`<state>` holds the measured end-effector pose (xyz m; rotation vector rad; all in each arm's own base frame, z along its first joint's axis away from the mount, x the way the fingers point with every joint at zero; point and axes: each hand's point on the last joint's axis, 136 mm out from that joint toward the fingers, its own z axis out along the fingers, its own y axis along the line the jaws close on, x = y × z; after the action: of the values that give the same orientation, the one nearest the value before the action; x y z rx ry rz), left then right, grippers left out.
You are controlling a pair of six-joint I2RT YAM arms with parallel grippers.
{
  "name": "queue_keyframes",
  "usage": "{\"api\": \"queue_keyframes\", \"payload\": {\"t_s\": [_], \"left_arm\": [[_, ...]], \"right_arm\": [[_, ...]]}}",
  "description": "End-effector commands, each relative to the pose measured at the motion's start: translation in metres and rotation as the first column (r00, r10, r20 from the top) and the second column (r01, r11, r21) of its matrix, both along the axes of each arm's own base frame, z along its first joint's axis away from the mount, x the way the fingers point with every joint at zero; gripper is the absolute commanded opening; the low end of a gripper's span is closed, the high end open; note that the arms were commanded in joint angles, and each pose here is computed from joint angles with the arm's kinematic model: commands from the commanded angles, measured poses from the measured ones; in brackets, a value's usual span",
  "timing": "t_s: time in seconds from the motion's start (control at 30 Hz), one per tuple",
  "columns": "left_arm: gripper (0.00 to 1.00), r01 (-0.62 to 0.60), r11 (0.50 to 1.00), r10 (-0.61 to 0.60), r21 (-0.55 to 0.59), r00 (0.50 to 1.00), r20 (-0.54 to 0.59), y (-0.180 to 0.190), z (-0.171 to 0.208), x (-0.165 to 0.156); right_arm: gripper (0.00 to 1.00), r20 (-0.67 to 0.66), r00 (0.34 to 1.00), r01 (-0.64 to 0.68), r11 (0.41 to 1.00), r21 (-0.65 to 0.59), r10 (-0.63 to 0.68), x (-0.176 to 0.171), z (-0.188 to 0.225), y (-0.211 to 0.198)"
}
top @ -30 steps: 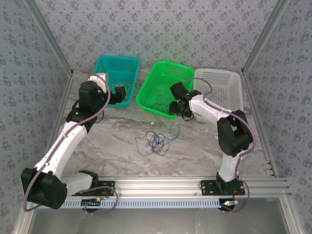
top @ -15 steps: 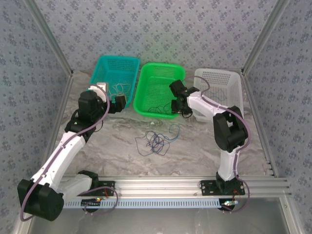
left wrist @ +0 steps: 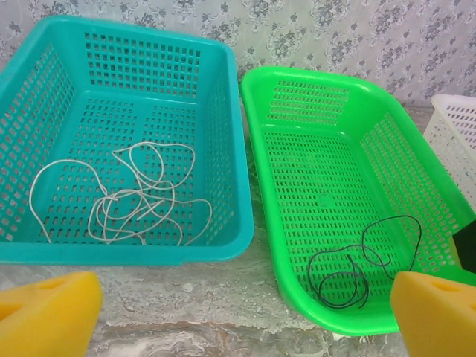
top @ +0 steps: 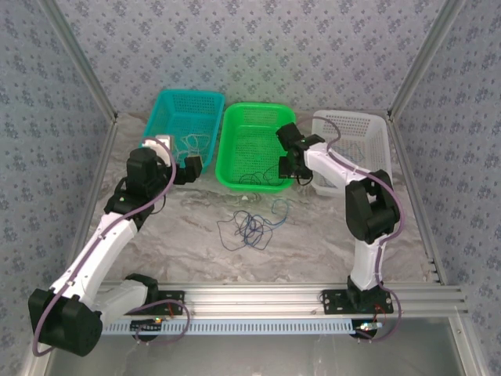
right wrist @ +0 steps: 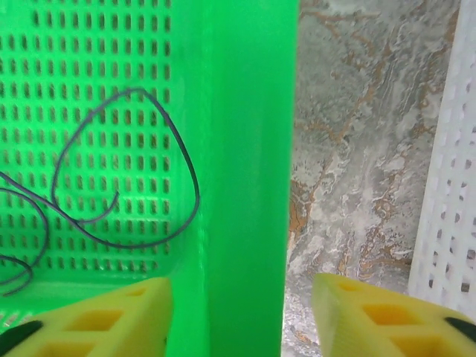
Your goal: Untangle the cables
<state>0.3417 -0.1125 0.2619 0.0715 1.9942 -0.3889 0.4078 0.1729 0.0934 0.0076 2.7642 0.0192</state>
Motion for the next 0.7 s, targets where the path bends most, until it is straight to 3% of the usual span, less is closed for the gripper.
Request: {"api": "queue_keyframes", "payload": {"t_s": [0.0, 0.13, 0.33, 0.67], "left_arm": [[0.99, 0.019, 1.0, -0.019, -0.014, 1.0, 0.006, -0.004, 0.003, -0.006], [0.99, 0.073, 0.997, -0.073, -0.012, 0.997, -0.019, -0.017, -0.006, -0.013], [0.99, 0.154, 0.988, -0.153, -0.007, 0.983, -0.098, -0.042, -0.036, -0.029], [0.99, 0.173, 0.985, -0.175, -0.026, 0.979, -0.107, -0.056, -0.04, -0.034]], "right_arm": [[0.64, 0.077, 0.996, -0.034, 0.999, -0.015, 0.035, 0.007, 0.031, -0.001], [0.71, 0.183, 0.981, -0.068, 0.998, 0.004, 0.066, 0.001, 0.059, 0.005], [0.72, 0.252, 0.96, -0.153, 0.98, 0.126, 0.118, -0.029, 0.079, 0.027], [0.65, 0.037, 0.992, -0.121, 0.984, 0.132, 0.117, -0.127, 0.009, 0.019]]}}
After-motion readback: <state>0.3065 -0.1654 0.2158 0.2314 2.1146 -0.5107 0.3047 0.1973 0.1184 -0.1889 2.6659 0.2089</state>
